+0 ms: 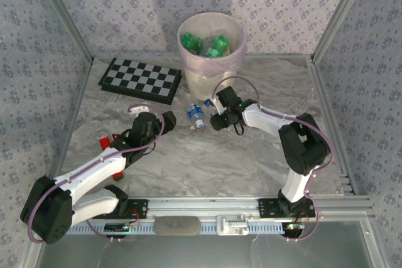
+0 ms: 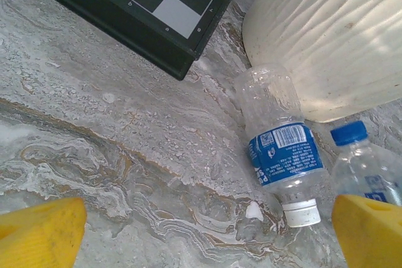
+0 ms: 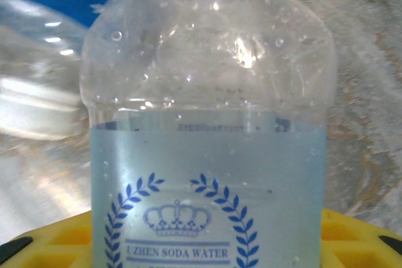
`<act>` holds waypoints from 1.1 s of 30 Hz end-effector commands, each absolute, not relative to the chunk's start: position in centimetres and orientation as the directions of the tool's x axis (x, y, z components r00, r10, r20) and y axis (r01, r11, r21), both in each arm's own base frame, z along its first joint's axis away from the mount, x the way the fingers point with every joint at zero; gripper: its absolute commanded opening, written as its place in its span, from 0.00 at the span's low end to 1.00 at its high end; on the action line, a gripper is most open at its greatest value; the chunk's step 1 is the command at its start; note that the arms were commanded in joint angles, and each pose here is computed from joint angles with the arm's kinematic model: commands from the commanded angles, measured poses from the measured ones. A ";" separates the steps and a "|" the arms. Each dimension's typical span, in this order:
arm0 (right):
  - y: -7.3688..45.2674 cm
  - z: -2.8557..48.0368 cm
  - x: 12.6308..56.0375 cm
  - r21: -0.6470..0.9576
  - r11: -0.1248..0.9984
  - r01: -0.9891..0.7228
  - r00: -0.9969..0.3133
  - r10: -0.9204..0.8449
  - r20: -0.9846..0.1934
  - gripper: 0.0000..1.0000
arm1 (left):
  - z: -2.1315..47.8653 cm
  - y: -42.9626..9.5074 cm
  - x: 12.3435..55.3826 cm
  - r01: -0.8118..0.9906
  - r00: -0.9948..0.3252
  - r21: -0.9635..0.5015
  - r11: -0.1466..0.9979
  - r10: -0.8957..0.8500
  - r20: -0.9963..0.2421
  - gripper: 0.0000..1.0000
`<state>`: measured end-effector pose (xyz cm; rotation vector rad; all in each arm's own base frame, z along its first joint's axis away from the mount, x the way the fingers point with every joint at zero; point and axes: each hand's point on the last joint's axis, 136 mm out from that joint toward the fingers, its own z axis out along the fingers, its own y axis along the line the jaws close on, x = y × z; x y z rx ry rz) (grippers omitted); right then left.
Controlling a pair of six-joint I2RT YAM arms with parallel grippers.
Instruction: Put the plastic bottles in the bin
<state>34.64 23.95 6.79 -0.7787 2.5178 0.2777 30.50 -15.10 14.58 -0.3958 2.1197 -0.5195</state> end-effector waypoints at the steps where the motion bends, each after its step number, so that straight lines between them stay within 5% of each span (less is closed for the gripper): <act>1: 26.5 9.2 32.1 0.235 0.746 -0.624 -0.717 -0.426 -0.552 0.50 | 16.0 -15.3 31.1 -0.081 -0.528 -0.511 0.856 -0.471 -0.707 1.00; 13: 30.1 19.4 30.3 0.331 0.622 -0.710 -0.605 -0.298 -0.738 0.48 | 14.9 -15.5 31.6 -0.102 -0.541 -0.488 0.867 -0.460 -0.704 1.00; 24: 29.6 32.4 34.9 0.184 0.684 -0.706 -0.410 -0.182 -0.894 0.48 | 13.5 -14.8 31.1 -0.123 -0.569 -0.463 0.878 -0.445 -0.692 1.00; 33: 24.0 39.7 41.3 0.135 0.822 -0.553 -0.313 -0.055 -0.948 0.47 | 13.0 -14.2 30.4 -0.123 -0.579 -0.445 0.887 -0.428 -0.694 1.00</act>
